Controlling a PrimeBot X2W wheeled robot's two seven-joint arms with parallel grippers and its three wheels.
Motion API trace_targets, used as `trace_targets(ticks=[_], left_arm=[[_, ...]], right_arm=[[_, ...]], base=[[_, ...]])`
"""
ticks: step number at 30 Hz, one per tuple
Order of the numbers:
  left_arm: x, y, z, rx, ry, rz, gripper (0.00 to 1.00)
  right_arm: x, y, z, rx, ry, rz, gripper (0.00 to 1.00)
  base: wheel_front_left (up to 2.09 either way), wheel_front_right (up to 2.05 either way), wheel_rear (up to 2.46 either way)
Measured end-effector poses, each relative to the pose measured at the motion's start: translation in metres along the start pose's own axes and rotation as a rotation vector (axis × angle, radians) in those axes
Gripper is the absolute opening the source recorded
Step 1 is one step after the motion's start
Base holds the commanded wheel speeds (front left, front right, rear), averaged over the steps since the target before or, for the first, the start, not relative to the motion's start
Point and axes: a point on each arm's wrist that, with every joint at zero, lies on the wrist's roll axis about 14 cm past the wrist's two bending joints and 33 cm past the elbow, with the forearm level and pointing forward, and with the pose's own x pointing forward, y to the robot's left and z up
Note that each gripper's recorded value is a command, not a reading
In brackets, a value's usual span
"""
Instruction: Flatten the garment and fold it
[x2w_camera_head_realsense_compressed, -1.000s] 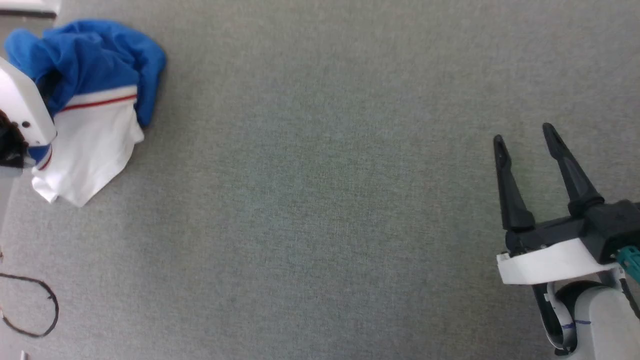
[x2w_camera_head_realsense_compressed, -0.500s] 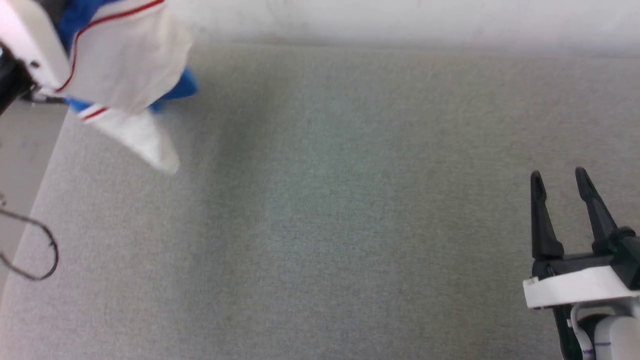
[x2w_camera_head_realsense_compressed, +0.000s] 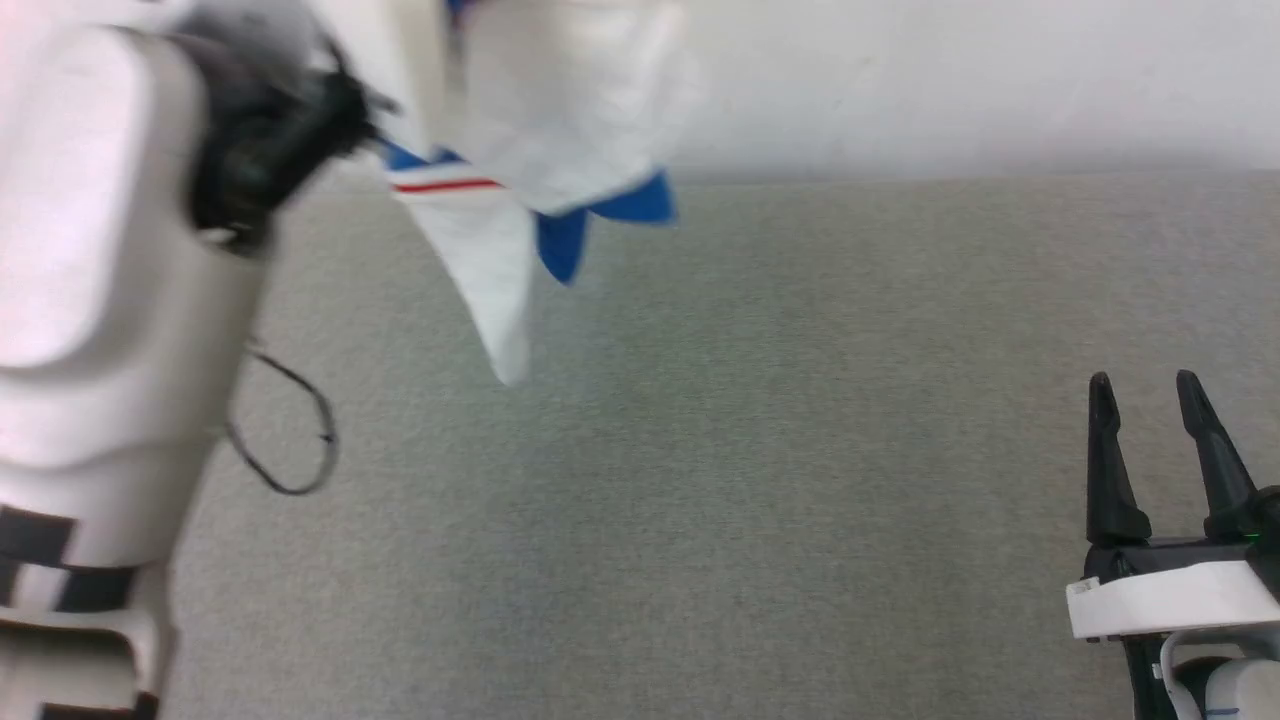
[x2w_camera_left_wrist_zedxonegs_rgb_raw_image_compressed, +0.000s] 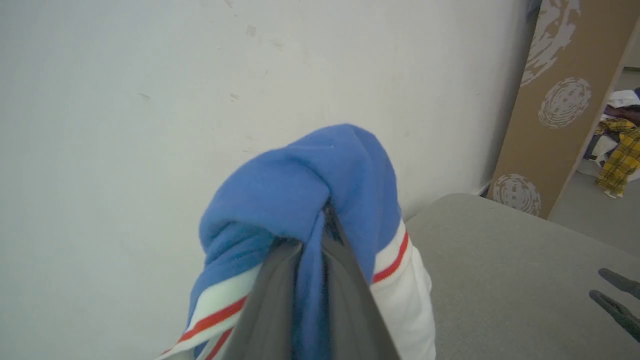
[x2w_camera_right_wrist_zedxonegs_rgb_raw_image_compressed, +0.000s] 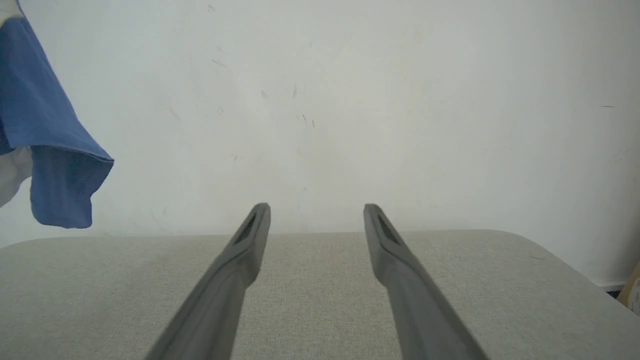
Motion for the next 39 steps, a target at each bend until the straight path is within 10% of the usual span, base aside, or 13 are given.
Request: trace_targets(ticks=[12, 33, 35, 37, 39], left_arm=[[0.034, -0.148, -0.034, 0.004, 0.044, -0.334, 0.00], [-0.010, -0.211, -0.265, -0.321, 0.521, -0.220, 0.00], [-0.014, -0.211, -0.274, -0.355, 0.539, -0.207, 0.29], [-0.013, -0.209, -0.272, -0.384, 0.520, -0.196, 1.00], [-0.010, -0.206, -0.264, -0.403, 0.476, -0.192, 1.00]], right_arm=[[-0.027, -0.050, 0.024, -0.047, -0.048, -0.147, 1.00], [-0.028, -0.053, 0.016, -0.049, -0.020, -0.155, 1.00], [-0.026, -0.049, 0.015, -0.046, -0.013, -0.144, 1.00], [-0.024, -0.048, 0.013, -0.045, -0.009, -0.140, 1.00], [-0.021, -0.046, 0.011, -0.043, -0.006, -0.135, 1.00]], base=[[0.00, 0.00, 0.00], [0.00, 0.00, 0.00], [0.00, 0.00, 0.00], [0.00, 0.00, 0.00], [0.00, 0.00, 0.00]])
